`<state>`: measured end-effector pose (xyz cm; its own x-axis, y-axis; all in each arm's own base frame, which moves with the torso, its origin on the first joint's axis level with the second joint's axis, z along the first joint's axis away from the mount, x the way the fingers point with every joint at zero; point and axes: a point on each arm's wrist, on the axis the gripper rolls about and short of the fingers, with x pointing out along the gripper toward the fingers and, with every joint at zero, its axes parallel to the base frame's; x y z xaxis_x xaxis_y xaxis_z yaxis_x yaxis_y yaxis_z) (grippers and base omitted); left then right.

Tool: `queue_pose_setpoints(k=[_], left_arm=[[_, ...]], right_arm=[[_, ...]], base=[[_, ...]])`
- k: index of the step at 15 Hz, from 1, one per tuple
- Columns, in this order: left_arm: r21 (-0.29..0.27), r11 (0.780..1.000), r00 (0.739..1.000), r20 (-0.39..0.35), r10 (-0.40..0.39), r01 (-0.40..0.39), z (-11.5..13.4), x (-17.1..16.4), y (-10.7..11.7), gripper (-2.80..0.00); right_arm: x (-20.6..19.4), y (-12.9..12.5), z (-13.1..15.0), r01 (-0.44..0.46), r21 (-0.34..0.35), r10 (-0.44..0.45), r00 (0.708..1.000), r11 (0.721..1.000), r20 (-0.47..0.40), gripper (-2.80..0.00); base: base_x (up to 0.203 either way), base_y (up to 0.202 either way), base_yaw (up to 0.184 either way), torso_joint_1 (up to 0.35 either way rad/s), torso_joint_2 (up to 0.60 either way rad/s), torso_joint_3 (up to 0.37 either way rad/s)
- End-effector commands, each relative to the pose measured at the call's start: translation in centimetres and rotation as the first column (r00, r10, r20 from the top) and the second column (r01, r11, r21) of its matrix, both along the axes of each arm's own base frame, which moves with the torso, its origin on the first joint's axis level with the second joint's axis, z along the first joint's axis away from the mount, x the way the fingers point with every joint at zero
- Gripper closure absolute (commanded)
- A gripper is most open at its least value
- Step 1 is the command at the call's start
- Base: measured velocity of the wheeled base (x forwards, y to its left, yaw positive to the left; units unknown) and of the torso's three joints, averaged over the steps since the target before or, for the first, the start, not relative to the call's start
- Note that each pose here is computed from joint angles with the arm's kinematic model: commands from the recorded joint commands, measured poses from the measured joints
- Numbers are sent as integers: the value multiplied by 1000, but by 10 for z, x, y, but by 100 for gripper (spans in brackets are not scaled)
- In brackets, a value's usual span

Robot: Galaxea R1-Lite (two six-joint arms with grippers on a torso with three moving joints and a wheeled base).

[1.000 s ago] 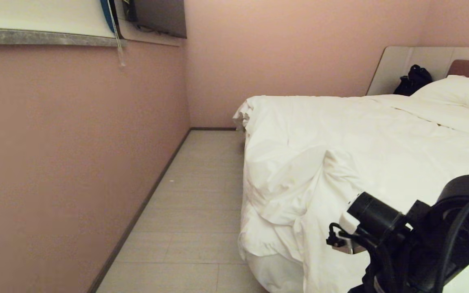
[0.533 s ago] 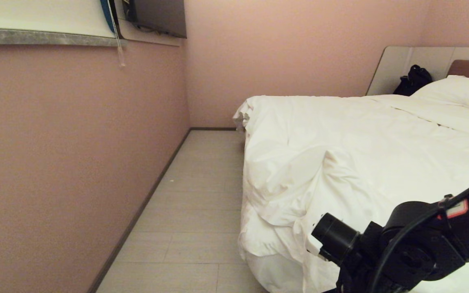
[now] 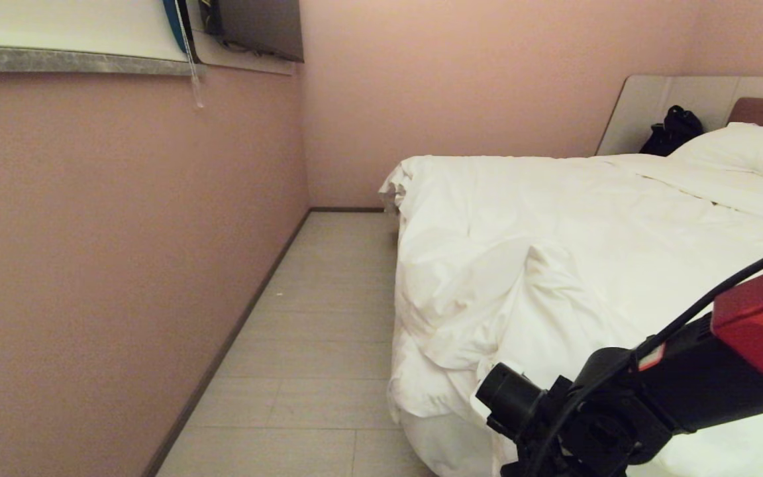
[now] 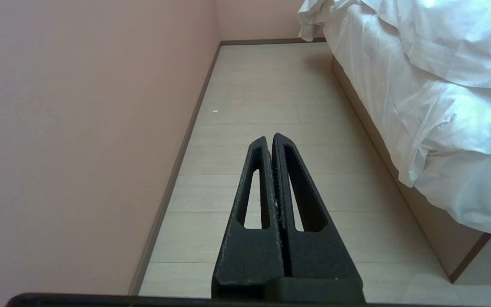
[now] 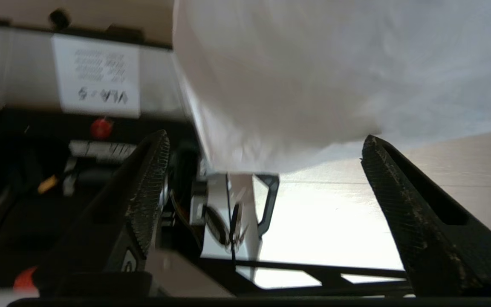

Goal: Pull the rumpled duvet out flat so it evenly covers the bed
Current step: Flatten the corners of the folded blanket

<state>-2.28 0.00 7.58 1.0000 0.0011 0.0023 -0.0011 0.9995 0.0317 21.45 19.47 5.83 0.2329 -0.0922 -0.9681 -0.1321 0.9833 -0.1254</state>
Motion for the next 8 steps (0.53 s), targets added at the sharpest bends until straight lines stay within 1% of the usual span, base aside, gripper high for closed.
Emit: queue_pose_setpoints(k=[1,5,8], left_arm=[[1,1000,1000,1,0,0,0,0,0,0],[1,1000,1000,1,-1,1,0,0,0,0],[1,1000,1000,1,0,0,0,0,0,0]], right_arm=[[5,4,-9,23,-51,-22,999,998,23,-280],[13,11,-18,60,-56,-59,998,997,21,-280],[15,12,-26,87,-89,-84,996,992,37,-280]], base=[[0,0,0,0,0,0],[0,0,0,0,0,0],[0,0,0,0,0,0]])
